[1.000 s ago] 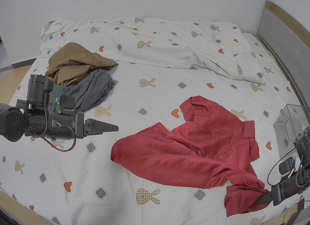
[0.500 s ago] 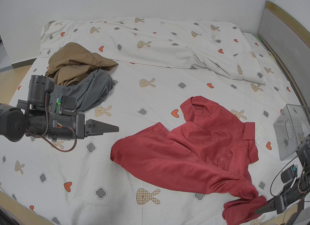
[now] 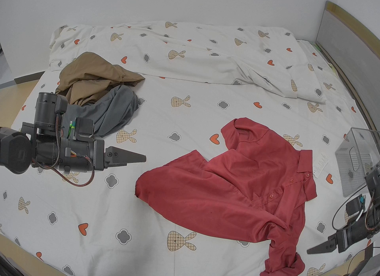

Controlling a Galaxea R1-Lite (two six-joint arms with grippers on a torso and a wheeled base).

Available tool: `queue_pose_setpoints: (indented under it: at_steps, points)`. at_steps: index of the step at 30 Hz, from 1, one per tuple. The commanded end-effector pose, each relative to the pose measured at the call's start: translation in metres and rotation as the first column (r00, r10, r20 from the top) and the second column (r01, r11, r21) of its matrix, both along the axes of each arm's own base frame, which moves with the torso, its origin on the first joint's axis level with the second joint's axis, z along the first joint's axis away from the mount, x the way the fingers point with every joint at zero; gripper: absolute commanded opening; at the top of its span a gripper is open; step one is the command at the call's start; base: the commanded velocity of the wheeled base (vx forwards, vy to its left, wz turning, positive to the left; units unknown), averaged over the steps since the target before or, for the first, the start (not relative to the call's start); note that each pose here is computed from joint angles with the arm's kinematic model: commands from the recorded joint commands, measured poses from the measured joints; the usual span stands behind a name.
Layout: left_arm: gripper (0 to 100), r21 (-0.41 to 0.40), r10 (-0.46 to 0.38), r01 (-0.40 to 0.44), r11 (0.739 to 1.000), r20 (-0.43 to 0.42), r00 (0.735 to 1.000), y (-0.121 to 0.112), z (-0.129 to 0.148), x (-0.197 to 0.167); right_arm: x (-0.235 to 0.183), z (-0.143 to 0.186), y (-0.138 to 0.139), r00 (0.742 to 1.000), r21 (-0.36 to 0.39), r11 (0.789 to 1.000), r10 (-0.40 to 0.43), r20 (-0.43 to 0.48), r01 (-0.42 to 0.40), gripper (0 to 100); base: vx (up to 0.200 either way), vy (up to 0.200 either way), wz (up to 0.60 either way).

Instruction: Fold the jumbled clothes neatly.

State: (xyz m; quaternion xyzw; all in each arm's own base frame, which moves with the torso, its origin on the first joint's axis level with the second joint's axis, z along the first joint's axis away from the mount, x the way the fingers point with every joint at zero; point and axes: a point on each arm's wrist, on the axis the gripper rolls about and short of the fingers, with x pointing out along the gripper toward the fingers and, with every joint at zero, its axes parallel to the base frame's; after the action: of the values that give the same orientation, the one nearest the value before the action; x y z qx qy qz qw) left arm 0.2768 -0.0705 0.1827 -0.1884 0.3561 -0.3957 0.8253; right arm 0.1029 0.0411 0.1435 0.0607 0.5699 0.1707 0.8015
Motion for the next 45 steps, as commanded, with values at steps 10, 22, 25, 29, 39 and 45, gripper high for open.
queue_pose_setpoints:
  at_steps: [10,22,25,29,39,45]
  points:
    - [100,-0.001,0.002,-0.002,1.000,0.005,1.000,0.001,0.001,-0.001,0.123,-0.091,-0.069,0.973,-0.108,0.980,-0.148,0.177,0.169,100,0.000,0.000,0.00]
    - [100,-0.002,0.003,-0.003,1.000,0.006,1.000,0.001,0.002,0.000,0.158,-0.084,-0.091,0.942,-0.001,0.984,-0.172,0.289,0.180,100,0.000,0.000,0.00]
    - [100,-0.002,0.005,-0.005,1.000,0.006,1.000,0.001,0.002,0.000,0.163,-0.091,-0.091,0.950,0.039,0.987,-0.161,0.269,0.156,100,0.000,0.000,0.00]
    - [100,-0.002,0.005,-0.005,1.000,0.008,1.000,0.002,0.002,-0.001,0.164,-0.096,-0.090,0.957,0.099,0.988,-0.143,0.253,0.122,100,0.000,0.000,0.00]
    - [100,-0.003,0.006,-0.006,1.000,0.008,1.000,0.002,0.003,-0.001,0.173,-0.101,-0.094,0.959,0.184,0.979,-0.132,0.251,0.087,100,0.000,0.000,0.00]
    - [100,-0.003,0.007,-0.007,1.000,0.009,1.000,0.002,0.003,-0.001,0.174,-0.101,-0.110,0.949,0.182,0.973,-0.183,0.256,0.139,0,0.000,0.000,0.00]
